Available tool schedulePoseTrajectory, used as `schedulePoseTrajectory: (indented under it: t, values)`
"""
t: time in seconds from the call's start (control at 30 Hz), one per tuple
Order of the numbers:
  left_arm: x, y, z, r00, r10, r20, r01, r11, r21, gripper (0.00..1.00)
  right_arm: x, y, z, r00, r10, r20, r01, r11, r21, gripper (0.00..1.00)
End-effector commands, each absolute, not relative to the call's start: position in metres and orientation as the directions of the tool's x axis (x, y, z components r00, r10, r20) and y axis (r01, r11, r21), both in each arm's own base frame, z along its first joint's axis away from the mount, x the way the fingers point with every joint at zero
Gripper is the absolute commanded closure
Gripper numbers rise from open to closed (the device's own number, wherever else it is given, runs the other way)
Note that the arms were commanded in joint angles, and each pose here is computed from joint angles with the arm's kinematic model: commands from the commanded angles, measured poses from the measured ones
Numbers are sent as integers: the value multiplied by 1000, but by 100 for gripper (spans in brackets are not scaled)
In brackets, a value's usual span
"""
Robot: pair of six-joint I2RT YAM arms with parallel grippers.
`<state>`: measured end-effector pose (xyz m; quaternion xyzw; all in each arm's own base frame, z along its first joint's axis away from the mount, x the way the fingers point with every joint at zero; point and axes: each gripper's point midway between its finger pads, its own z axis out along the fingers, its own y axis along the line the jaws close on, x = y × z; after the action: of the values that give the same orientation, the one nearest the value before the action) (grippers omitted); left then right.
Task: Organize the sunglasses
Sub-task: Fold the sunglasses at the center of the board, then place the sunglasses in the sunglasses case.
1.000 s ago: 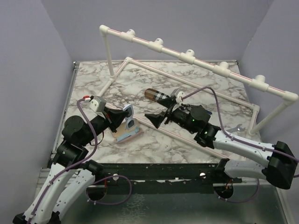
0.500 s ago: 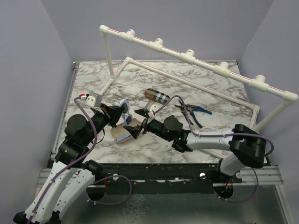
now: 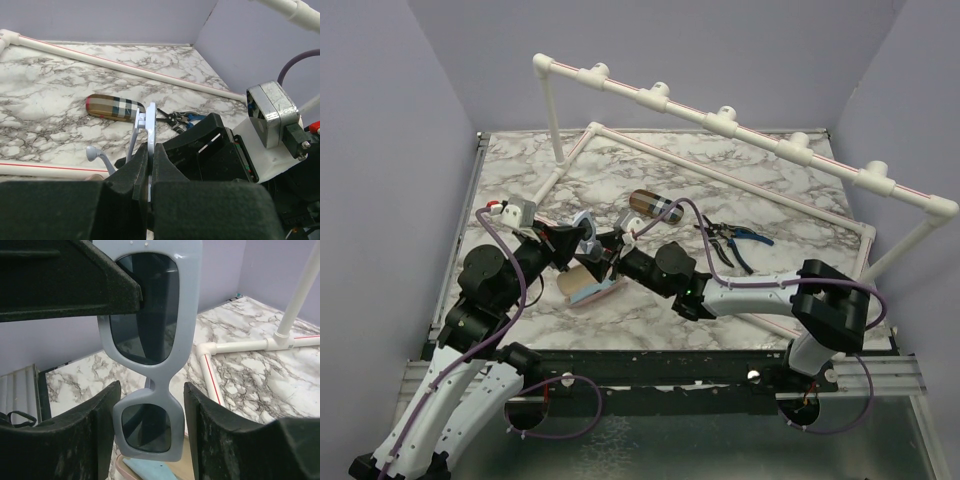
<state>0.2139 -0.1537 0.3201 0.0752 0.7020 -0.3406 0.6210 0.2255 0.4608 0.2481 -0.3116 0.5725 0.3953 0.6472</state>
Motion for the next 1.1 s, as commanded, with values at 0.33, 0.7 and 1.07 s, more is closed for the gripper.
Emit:
schedulePoseTrajectory:
  t: [0.33,0.7,1.07]
  values:
    - [221,-142,310,-163,-270,-949,494,810,-315,100,235,455,237,31,92,-995,-830,556,26,91]
    - [216,-128,303,-74,-81,-994,511,853,-108,26,248,434,203,35,-122,-992,-864,495,-91,100]
    - [237,-70,266,-378,150,-914,212,975,72,12,253,424,134,152,-516,-843,-979,36,-199,99]
